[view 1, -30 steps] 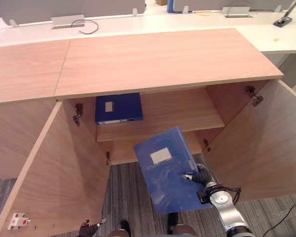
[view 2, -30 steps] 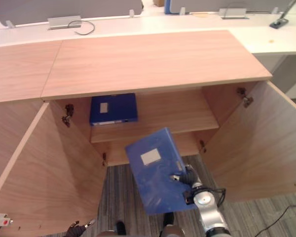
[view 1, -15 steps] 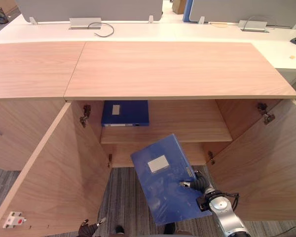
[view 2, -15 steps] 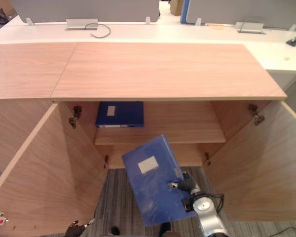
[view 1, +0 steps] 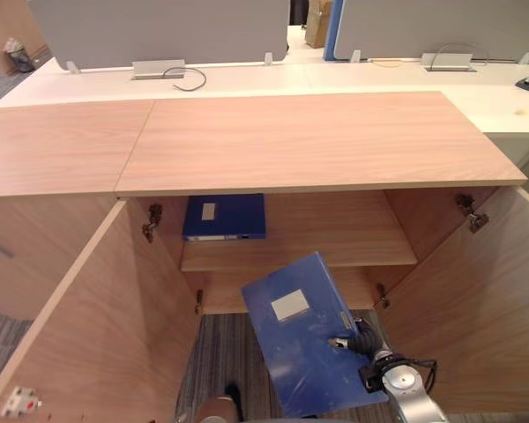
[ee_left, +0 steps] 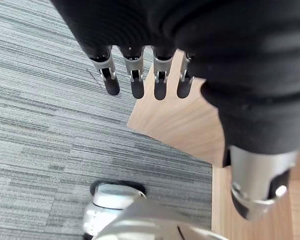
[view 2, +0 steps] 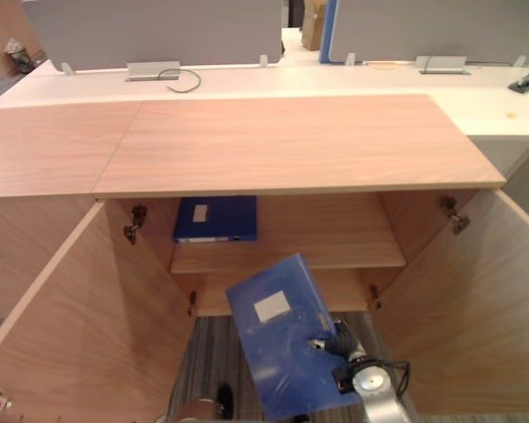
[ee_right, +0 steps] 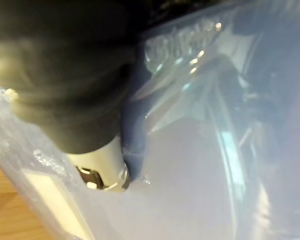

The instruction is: Walk over to the cabinet, pick up the folder, carry it to the office cabinet, place the folder inside the office cabinet, then close the office cabinet door

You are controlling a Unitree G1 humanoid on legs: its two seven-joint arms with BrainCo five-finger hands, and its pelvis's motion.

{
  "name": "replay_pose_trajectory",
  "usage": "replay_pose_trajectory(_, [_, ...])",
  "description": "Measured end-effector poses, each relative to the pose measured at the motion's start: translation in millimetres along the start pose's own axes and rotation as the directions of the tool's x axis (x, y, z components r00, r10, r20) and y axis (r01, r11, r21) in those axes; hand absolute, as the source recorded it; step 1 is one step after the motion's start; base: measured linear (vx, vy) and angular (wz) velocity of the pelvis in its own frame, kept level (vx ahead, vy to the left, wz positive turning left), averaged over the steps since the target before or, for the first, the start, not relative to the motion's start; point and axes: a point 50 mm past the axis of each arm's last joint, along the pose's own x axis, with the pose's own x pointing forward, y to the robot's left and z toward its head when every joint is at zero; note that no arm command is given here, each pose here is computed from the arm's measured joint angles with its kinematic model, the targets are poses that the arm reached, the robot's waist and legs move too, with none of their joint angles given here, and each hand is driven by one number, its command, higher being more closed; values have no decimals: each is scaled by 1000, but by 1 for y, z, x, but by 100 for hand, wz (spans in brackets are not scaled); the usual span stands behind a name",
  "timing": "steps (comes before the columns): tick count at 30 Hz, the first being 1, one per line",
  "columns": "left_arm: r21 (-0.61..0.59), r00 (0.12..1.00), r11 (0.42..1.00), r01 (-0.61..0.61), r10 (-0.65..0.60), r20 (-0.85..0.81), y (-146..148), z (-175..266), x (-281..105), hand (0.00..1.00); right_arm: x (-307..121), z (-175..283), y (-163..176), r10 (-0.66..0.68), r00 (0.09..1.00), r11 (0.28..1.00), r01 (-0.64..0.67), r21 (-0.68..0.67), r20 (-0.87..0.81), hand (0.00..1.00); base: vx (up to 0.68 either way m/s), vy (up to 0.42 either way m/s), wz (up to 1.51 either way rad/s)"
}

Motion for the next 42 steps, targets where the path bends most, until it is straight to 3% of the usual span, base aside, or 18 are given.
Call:
replay_pose_trajectory(10, [11, 997, 1000, 27, -28, 79, -4, 23, 3, 0, 5, 13, 1, -12, 999, 1000, 13, -22, 42, 100, 119, 21, 4])
replay_pose_trajectory(19, [41, 996, 999, 32, -35, 83, -4, 23, 3, 0, 7, 0, 1, -25, 999, 999, 24, -42, -20, 100, -18, 26, -2])
replay_pose_trajectory(30, [55, 995, 998, -30, 24, 96, 14, 31, 8, 0, 3, 34, 0, -42, 990, 999, 46, -29, 134, 100, -29, -84, 14])
replay_pose_trajectory(42, [-59, 997, 998, -17, 21, 75, -5, 31, 6, 0, -3, 18, -12, -55, 996, 998, 56, -18, 75, 100, 114, -199, 2])
